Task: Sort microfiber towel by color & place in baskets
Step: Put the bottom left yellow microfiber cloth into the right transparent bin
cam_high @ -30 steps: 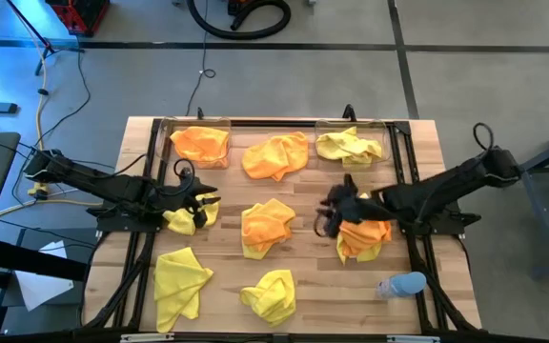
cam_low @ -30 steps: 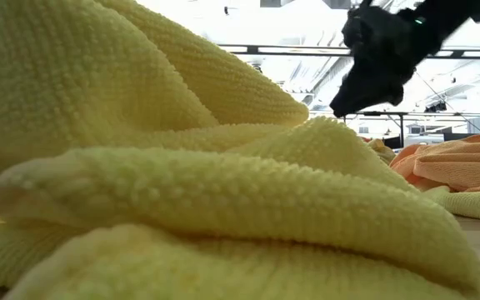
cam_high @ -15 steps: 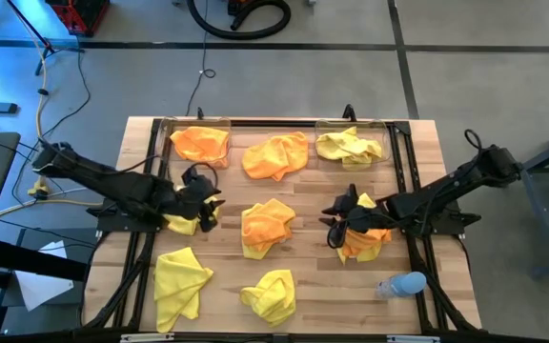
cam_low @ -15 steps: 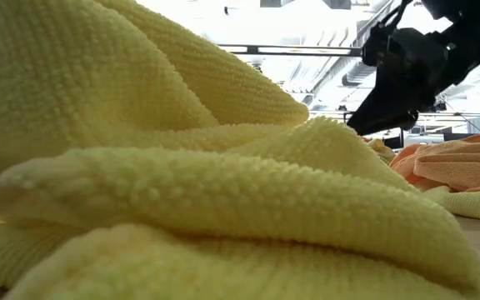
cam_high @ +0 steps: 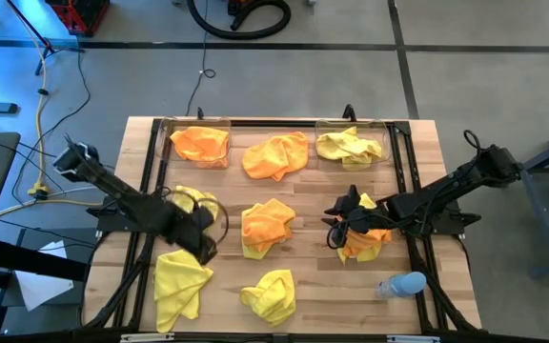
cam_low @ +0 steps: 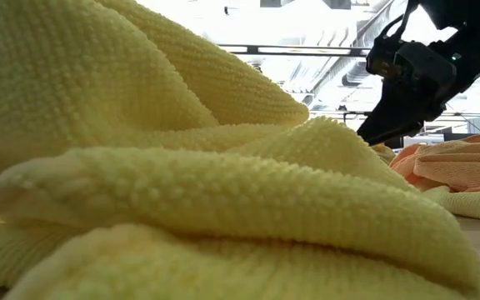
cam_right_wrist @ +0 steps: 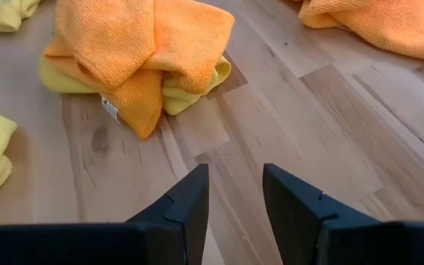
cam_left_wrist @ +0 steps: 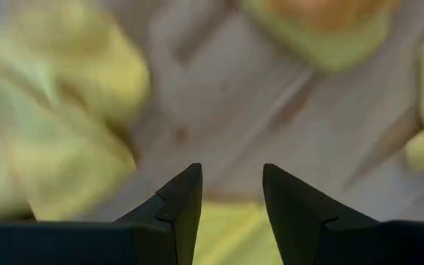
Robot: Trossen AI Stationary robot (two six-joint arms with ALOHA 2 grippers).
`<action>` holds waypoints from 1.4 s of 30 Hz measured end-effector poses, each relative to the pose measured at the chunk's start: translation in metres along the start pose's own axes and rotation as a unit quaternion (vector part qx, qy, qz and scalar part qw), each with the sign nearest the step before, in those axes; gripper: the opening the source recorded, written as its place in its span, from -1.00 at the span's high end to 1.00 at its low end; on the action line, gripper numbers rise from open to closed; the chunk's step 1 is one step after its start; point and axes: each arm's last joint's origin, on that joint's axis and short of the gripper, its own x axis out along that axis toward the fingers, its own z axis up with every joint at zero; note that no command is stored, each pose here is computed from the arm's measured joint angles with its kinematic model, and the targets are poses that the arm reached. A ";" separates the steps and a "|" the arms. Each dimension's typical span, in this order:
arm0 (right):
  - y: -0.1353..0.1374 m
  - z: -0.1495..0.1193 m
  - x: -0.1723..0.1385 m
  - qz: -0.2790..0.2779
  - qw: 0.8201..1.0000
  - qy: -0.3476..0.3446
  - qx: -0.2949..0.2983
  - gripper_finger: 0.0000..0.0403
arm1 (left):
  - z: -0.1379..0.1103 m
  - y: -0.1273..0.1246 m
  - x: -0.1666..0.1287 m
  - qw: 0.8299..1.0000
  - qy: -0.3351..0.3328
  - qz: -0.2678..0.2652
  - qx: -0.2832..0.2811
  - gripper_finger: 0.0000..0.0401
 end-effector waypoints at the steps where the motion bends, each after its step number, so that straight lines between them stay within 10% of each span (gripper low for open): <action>1: 0.000 0.000 0.000 0.000 1.000 0.000 -0.002 0.38 | -0.006 -0.003 0.004 1.000 0.016 0.007 -0.010 0.35; 13: 0.001 0.001 0.000 0.004 1.000 -0.003 0.001 0.38 | -0.078 -0.034 0.056 0.987 0.119 0.103 0.032 0.35; 24: 0.002 0.004 0.000 0.014 1.000 -0.020 0.013 0.38 | -0.096 -0.036 0.105 0.979 0.136 0.086 0.124 0.58; 28: 0.002 0.006 0.000 0.012 0.999 -0.028 0.015 0.38 | -0.090 -0.035 0.092 0.979 0.122 0.088 0.136 0.94; 42: 0.000 0.017 0.002 0.010 0.997 -0.071 0.019 0.38 | -0.025 -0.010 -0.006 0.981 -0.108 0.034 0.158 1.00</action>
